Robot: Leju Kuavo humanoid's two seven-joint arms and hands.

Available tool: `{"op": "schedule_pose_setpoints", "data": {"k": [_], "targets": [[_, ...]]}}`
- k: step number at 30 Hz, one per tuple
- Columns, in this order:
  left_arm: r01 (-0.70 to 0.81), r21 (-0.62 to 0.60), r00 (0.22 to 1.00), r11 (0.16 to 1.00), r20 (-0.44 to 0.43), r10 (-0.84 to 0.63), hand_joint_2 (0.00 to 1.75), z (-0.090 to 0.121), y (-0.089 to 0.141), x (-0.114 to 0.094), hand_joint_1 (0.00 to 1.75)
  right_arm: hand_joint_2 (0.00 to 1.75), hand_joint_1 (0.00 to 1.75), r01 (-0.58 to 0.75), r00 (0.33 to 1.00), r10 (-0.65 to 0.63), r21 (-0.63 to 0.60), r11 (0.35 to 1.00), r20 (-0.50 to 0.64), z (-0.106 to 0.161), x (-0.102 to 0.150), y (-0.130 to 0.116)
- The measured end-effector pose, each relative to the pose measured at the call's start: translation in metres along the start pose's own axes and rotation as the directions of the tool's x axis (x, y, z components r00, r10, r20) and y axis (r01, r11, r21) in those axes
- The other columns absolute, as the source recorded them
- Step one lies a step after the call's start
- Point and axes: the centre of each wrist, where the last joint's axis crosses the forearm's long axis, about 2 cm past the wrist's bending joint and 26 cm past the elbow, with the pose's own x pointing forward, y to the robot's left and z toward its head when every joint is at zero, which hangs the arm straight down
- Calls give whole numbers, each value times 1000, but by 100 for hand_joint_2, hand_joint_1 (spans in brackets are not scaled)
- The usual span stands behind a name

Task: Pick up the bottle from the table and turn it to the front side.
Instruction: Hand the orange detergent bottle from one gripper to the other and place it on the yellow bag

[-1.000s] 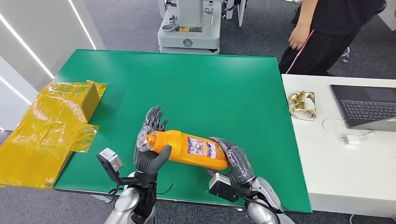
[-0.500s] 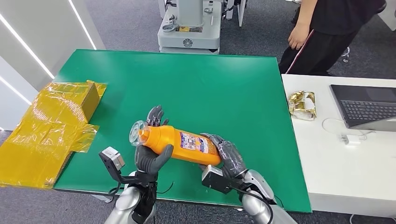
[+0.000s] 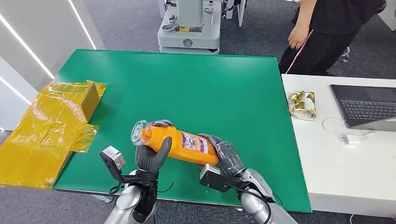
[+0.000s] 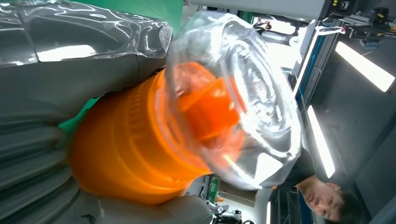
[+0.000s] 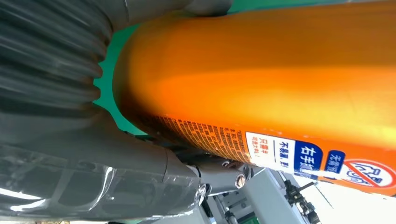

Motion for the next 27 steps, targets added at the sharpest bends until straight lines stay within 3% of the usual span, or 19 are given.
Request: {"op": "schedule_pose_setpoints", "data": {"k": [2,6,16,22,27], "targets": [[0,-1,1000,1000,2,0,175,-1,0,0,175,175,171,-2,1000,2,3,1000,-3,0,0,0],[-4,-2,1000,1000,7,4,175,-3,-2,0,175,175,2,-4,1000,4,9,1000,-8,0,0,1],[-3,-4,1000,1000,7,3,175,-3,-3,0,175,175,0,11,1000,-10,-62,998,10,5,4,5],[9,21,1000,1000,2,-9,175,-3,-2,0,175,175,0,55,996,-36,-262,963,77,20,18,10],[17,37,1000,999,4,-17,175,-3,0,0,175,175,0,104,991,-66,-349,931,120,32,30,15]]}}
